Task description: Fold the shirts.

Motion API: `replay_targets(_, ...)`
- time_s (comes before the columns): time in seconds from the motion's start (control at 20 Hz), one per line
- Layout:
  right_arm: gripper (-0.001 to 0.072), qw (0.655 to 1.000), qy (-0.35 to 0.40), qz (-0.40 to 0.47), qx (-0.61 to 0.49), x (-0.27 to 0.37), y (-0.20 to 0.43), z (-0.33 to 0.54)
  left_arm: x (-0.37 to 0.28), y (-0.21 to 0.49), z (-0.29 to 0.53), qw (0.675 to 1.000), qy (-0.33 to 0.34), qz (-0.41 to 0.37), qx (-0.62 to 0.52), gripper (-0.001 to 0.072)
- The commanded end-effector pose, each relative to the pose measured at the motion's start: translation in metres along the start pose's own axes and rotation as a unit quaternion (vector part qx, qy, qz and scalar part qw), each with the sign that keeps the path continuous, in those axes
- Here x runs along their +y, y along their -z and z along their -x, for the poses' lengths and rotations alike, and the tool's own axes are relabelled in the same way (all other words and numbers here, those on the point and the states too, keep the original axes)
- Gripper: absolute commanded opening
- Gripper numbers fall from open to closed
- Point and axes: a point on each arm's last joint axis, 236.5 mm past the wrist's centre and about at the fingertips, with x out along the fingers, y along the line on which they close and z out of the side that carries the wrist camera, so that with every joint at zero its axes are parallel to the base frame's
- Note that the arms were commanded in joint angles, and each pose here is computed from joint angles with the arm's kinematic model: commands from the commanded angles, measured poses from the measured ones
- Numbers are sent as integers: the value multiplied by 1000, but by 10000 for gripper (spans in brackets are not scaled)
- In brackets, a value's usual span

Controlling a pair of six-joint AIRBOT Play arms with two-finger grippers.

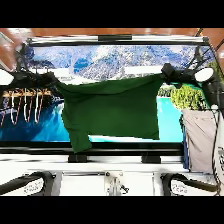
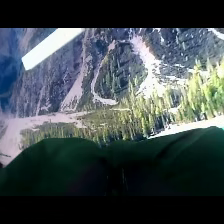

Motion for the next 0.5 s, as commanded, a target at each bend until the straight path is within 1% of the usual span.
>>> replay_targets(0.0,152,997,-13,-65,34,-12,17,-34,4,24,-46,996,30,65,50,209)
replay_targets(0.05,364,997,-23,-63,35,-8,14,-26,5,25,-42,996,30,52,59,639)
replay_targets(0.1,519,998,-32,-37,41,-4,11,-12,9,27,-32,996,25,43,78,704)
replay_targets(0.2,522,996,-23,44,71,-10,9,32,35,33,5,990,-13,18,138,694)
replay_targets(0.25,521,994,4,69,89,-25,10,57,52,39,23,985,-38,12,168,656)
replay_targets(0.3,521,990,38,82,106,-44,14,78,69,51,40,977,-63,12,203,579)
replay_targets(0.4,521,974,113,86,176,-87,39,116,88,89,66,956,-87,32,280,578)
replay_targets(0.45,521,960,135,92,228,-104,59,131,89,115,73,944,-83,43,317,577)
